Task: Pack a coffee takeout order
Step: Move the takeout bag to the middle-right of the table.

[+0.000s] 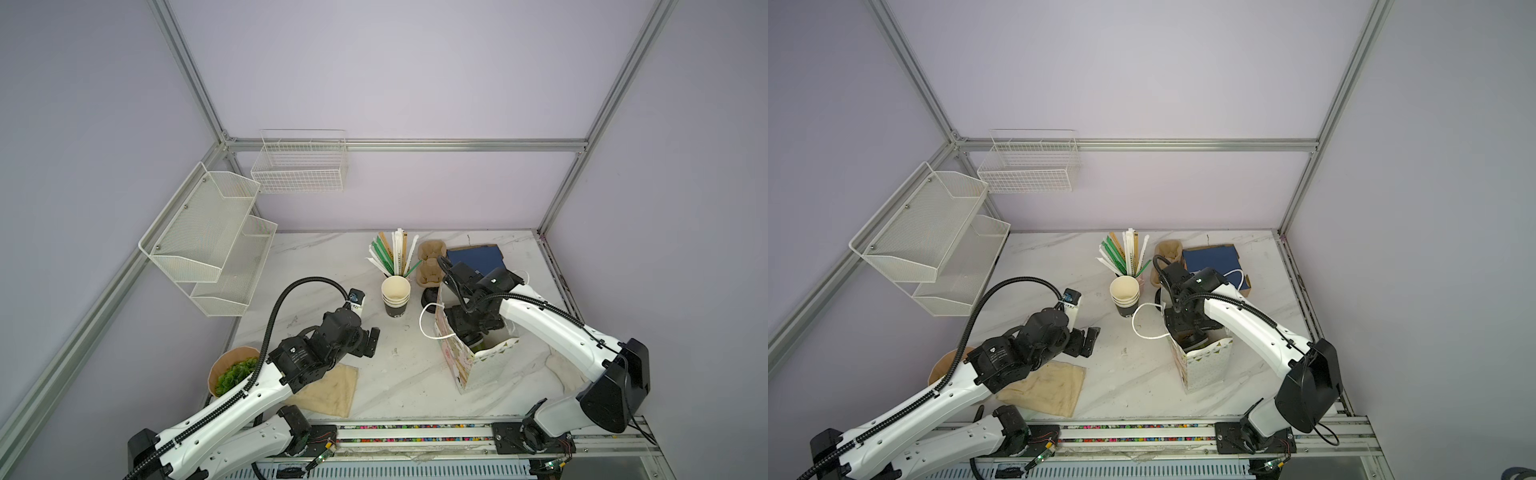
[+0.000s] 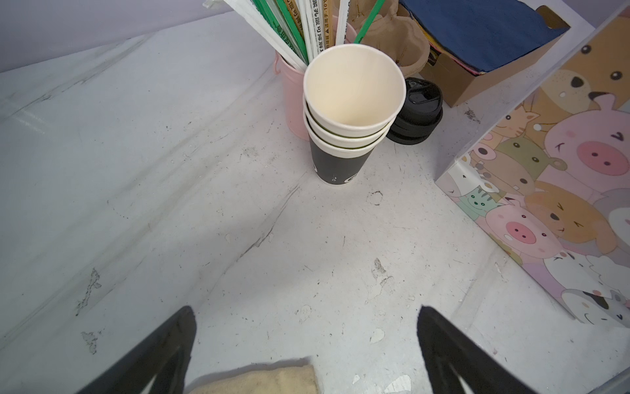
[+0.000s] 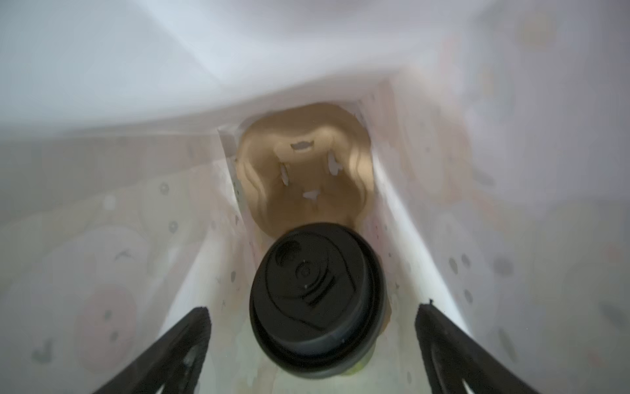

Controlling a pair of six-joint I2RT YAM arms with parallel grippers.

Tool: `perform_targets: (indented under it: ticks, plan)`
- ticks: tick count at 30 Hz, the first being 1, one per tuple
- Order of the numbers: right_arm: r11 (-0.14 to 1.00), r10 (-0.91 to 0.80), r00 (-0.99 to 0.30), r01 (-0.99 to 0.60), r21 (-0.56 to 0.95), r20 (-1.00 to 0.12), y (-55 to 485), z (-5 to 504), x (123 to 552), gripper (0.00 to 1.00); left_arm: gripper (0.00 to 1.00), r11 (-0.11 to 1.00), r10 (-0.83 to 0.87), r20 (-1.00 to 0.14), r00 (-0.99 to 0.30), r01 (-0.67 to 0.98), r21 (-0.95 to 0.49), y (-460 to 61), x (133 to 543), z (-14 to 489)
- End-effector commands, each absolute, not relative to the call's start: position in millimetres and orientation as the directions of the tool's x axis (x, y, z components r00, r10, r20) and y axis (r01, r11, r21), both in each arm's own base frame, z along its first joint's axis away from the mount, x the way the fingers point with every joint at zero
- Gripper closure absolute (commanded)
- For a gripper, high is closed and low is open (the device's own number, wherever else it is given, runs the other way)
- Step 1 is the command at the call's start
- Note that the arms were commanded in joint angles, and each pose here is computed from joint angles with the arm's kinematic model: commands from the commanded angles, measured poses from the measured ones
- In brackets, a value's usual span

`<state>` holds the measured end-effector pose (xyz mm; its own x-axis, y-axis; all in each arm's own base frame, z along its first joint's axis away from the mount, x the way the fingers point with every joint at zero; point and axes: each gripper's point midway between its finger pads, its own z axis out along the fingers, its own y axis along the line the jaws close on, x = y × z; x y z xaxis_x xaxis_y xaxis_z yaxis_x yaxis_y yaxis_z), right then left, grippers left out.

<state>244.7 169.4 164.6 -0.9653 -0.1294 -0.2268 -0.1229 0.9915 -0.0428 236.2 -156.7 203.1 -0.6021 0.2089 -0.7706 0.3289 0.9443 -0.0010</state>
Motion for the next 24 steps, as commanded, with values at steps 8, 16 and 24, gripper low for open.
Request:
perform_targets:
  ticks: [8,16,24]
  plan:
    - [0.986,-0.160,-0.933,-0.136,-0.097,-0.322,179,172,280,0.03,0.00,0.942,0.143,-0.835,-0.531,0.331,-0.049,-161,242,249]
    - [0.990,-0.141,-0.913,-0.119,-0.081,-0.382,184,194,293,0.03,0.00,0.941,0.147,-0.832,-0.534,0.334,-0.048,-163,243,248]
    - [0.988,-0.152,-0.887,-0.141,-0.059,-0.436,192,213,303,0.03,0.00,0.941,0.146,-0.833,-0.534,0.334,-0.050,-162,242,247]
